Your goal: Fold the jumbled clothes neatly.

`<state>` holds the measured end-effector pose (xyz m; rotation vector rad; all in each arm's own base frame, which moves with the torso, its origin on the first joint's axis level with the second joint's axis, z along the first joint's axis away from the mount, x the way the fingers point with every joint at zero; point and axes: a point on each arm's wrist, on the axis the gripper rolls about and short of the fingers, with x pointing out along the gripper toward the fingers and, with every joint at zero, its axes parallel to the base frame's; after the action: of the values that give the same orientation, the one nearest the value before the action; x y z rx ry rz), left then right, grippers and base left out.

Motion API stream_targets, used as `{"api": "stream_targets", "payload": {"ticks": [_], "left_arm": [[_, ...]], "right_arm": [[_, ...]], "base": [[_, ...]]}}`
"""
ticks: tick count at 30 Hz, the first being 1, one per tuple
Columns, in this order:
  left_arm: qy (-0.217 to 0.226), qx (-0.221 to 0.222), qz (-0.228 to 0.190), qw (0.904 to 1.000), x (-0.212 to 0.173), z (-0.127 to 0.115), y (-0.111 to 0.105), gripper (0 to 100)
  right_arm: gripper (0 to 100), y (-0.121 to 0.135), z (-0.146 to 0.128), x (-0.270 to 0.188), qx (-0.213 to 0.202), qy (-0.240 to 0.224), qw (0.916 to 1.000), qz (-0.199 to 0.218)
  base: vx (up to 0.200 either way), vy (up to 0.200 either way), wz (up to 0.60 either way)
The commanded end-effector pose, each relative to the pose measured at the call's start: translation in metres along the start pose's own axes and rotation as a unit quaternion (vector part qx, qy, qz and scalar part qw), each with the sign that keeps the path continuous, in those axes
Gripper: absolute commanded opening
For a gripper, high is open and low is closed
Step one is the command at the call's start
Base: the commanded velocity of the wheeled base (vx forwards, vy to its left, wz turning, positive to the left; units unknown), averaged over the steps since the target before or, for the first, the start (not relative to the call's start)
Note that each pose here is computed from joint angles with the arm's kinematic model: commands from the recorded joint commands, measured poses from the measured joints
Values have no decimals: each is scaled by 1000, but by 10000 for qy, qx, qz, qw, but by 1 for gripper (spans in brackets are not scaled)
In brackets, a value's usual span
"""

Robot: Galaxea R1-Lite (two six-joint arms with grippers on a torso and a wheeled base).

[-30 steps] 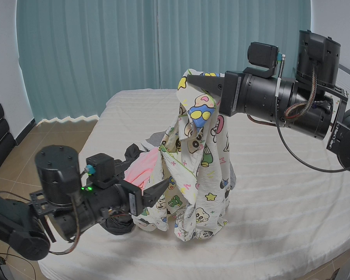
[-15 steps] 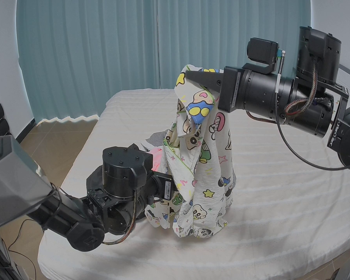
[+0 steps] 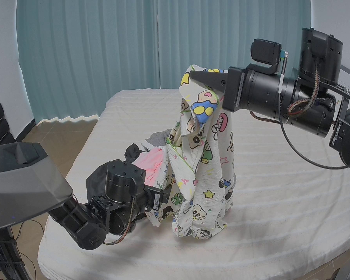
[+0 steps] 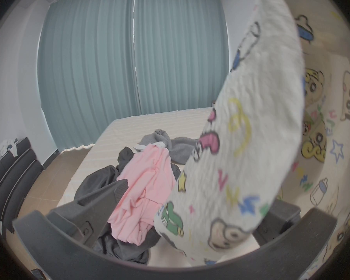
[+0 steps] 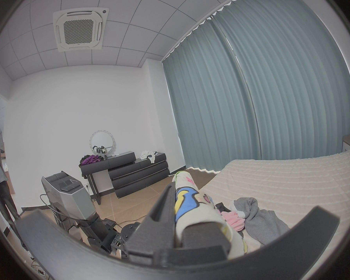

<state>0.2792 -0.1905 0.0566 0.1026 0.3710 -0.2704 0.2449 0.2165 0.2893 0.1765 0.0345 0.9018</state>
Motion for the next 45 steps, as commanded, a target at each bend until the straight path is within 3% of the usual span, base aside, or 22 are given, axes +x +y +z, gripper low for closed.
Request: {"api": "stream_targets", "payload": {"ticks": [1, 6, 9, 12, 13, 18, 25, 29, 35, 40, 45], "left_arm": [[185, 32, 3, 9998, 10, -23, 3, 100], [180, 32, -36, 9998, 18, -33, 0, 100], [152, 11, -358, 9992, 20, -37, -4, 100], [183, 15, -385, 9991, 20, -39, -5, 100], [229, 17, -381, 9990, 22, -42, -5, 0], [361, -160, -363, 9986, 19, -48, -3, 0], [168, -1108, -216, 9935, 5, -31, 11, 0], [-532, -1570, -47, 9862, -23, 4, 38, 0], [-1572, -1894, 156, 9691, -58, 54, 67, 0], [-2336, -1978, 241, 9517, -91, 89, 83, 0], [-2654, -1778, 485, 9464, -114, 112, 89, 0]], "right_arm": [[0, -3, 2, -3, -6, -21, 10000, -50], [0, -3, 1, -3, -4, -13, 10000, -51], [0, -4, 0, -2, -2, 0, 10000, -61], [0, -4, 0, -1, 0, 8, 10000, -62], [0, -4, -1, -1, 1, 15, 10000, -64], [0, -8, -1, -5, 26, 26, 9999, -136], [0, -18, -4, -27, 374, 93, 9985, -379], [0, -43, -14, -52, 443, 229, 9949, -872], [0, -64, -28, -82, 537, 402, 9869, -1470], [0, -73, -41, -98, 609, 568, 9805, -1782], [0, -81, -43, -101, 651, 586, 9771, -1941]], "base": [[0, 0, 0], [0, 0, 0], [0, 0, 0], [0, 0, 0], [0, 0, 0], [0, 0, 0], [0, 0, 0], [0, 0, 0], [0, 0, 0], [0, 0, 0], [0, 0, 0]]}}
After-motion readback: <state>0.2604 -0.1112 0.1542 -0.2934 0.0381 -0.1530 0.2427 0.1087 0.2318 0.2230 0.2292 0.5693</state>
